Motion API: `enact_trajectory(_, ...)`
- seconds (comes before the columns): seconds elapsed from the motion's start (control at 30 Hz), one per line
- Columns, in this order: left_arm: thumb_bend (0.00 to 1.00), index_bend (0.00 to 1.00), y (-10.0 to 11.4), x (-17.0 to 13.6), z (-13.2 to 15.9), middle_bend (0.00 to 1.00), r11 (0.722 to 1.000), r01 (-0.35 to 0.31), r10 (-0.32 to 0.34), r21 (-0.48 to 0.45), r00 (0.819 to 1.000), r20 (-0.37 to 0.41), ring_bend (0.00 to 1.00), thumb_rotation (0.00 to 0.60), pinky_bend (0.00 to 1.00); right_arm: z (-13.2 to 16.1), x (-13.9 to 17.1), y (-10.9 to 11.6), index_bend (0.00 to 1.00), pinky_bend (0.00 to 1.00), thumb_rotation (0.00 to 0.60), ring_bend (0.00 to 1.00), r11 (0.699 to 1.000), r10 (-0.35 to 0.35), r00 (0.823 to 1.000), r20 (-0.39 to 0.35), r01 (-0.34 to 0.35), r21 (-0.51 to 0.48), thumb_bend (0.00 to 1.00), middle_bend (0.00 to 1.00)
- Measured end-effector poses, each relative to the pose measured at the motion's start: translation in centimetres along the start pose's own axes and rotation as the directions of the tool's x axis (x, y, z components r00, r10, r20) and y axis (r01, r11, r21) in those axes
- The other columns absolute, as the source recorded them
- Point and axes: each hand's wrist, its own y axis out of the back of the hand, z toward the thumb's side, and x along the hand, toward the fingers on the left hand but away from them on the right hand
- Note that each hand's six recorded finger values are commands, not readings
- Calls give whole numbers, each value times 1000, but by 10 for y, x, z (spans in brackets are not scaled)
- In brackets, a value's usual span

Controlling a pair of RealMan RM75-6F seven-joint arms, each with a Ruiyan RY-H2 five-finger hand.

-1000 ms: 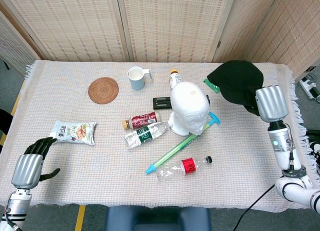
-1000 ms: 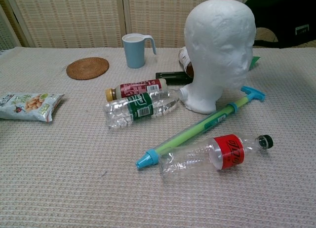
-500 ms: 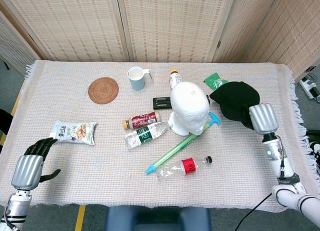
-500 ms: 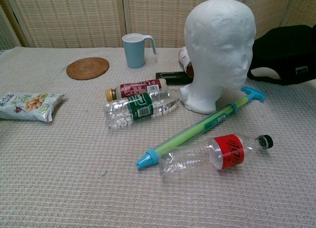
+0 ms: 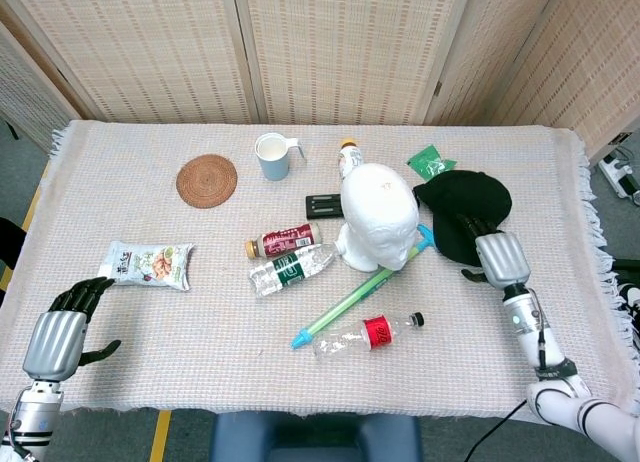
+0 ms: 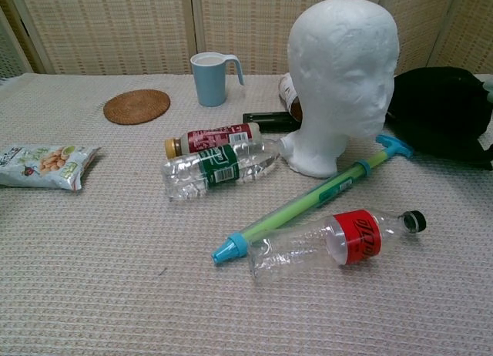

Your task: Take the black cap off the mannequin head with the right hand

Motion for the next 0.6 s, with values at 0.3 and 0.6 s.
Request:
enact_trajectory(0.3, 160, 170, -1, 2, -3, 192, 1000, -2, 2, -11, 1000, -6, 167, 600, 268, -5, 44, 42, 29, 374, 600, 172, 998, -22, 999, 23, 23, -60, 0, 132)
enact_trajectory(0.6, 159, 170, 0, 2, -6, 192, 1000, -11, 11, -17, 1000, -17, 167, 600, 268, -23, 127, 87, 197, 456, 600, 260, 986, -156, 982, 102, 161, -40, 46, 255)
